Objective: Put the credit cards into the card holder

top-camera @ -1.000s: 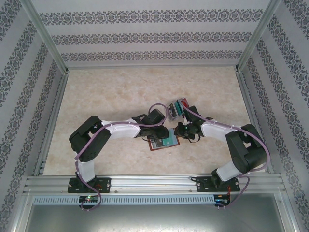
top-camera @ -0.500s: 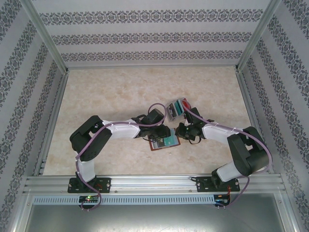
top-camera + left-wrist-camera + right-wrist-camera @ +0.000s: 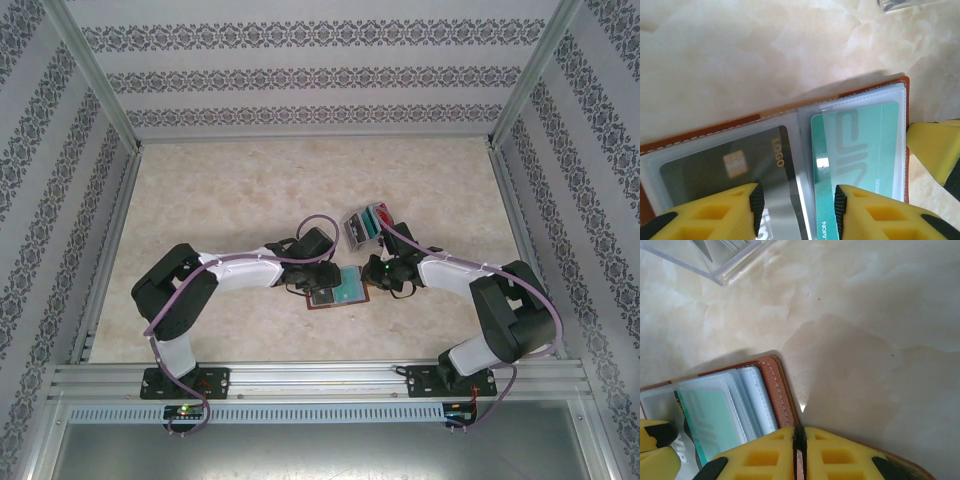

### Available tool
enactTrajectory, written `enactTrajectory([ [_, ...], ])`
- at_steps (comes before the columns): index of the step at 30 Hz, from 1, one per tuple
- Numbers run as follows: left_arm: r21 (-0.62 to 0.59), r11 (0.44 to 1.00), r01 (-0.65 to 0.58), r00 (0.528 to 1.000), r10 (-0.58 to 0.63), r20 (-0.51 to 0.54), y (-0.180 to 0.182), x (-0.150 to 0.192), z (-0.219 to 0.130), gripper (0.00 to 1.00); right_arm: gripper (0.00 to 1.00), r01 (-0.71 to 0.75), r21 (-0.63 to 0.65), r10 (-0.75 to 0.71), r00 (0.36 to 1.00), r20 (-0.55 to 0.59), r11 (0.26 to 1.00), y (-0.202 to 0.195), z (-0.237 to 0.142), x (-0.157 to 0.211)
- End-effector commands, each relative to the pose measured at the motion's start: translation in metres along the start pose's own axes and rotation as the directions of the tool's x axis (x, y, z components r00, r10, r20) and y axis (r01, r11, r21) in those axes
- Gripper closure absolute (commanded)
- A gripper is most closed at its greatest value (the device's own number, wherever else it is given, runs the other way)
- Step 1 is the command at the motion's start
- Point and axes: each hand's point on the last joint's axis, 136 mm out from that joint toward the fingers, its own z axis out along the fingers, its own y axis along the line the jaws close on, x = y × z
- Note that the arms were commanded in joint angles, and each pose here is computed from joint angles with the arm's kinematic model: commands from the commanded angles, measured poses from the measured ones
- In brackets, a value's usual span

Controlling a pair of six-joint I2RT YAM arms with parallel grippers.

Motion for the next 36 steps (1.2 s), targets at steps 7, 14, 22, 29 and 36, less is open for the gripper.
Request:
enactTrajectory([
  [7,0.024,0.999,-0.031,0.999,0.030,0.033,-0.017,-0.014,-0.035,0.62,0.88,-0.034,0.119,0.044,0.996,-0.083,0.992,-0.030,0.005,0.029],
  [14,0.085,0.996,0.038,0.999,-0.038,-0.005,-0.031,-0.007,-0.030,0.68,0.88,-0.028,0.120,0.037,0.996,-0.079,0.992,-0.030,0.004,0.028],
  [22,0.124,0.989,0.077,0.994,-0.067,-0.084,-0.036,0.006,-0.002,0.68,0.88,-0.024,0.123,0.035,0.996,-0.086,0.992,-0.031,0.005,0.029],
  [29,0.050,0.995,0.089,0.988,-0.082,-0.130,-0.020,0.016,0.010,0.68,0.87,-0.026,0.123,0.036,0.996,-0.086,0.992,-0.031,0.006,0.029],
  [36,0.079,0.995,0.063,0.988,-0.051,-0.144,-0.030,0.014,0.013,0.77,0.88,-0.023,0.127,0.035,0.995,-0.092,0.992,-0.032,0.007,0.030],
])
